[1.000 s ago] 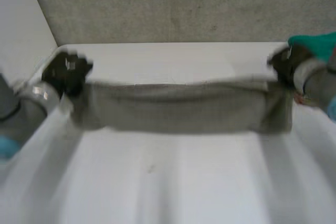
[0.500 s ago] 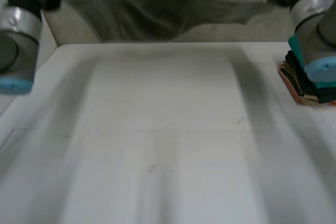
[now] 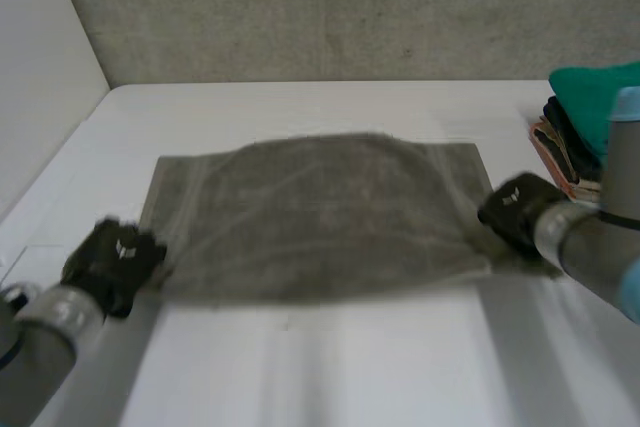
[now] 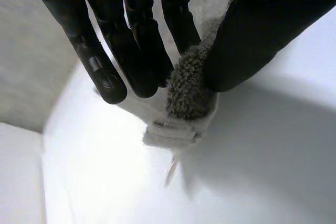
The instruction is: Fold the laundry.
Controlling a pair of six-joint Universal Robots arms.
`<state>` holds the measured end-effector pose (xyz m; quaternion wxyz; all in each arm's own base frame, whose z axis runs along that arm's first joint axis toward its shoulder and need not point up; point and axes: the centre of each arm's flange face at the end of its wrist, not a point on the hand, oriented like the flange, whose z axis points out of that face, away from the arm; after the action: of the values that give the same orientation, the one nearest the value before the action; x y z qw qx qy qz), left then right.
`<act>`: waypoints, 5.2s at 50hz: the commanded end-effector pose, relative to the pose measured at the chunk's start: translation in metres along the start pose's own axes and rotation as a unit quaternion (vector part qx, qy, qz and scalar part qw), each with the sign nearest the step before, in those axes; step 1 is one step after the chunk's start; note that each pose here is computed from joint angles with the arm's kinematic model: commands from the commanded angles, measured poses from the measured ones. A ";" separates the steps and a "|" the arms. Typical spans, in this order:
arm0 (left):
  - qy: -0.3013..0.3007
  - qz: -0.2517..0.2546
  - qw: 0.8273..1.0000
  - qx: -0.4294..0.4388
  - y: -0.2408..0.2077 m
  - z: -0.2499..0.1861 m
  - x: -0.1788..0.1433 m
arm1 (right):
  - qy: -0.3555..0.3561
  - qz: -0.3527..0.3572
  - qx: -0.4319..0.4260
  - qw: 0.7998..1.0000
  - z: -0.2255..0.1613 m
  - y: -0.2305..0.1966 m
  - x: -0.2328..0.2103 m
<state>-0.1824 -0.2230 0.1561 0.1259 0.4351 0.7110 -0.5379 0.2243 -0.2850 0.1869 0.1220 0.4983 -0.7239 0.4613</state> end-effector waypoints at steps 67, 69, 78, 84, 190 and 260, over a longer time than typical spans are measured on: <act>-0.077 -0.119 0.978 0.154 -0.078 0.050 -0.039 | 0.006 0.204 0.028 0.979 0.005 0.025 0.026; -0.065 -0.117 0.978 0.162 -0.075 0.049 -0.032 | 0.018 0.205 0.040 0.978 0.012 0.035 0.024; -0.055 -0.116 0.978 0.166 -0.073 0.047 -0.025 | 0.028 0.204 0.053 0.977 0.046 0.060 0.013; -0.053 -0.117 0.978 0.166 -0.072 0.047 -0.023 | 0.037 0.204 0.049 0.977 0.063 0.067 0.014; -0.070 -0.172 0.958 0.217 -0.094 0.010 -0.040 | -0.116 -0.071 0.369 0.919 -0.019 -0.126 -0.196; 0.045 -0.273 0.949 0.153 -0.151 -0.029 0.082 | -0.168 0.277 0.204 0.924 -0.004 -0.092 -0.070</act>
<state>-0.3019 -0.1912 0.2378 -0.1125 0.2494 0.6847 -0.6756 0.3239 -0.2321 0.2146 -0.2433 0.3562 -0.6794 0.5936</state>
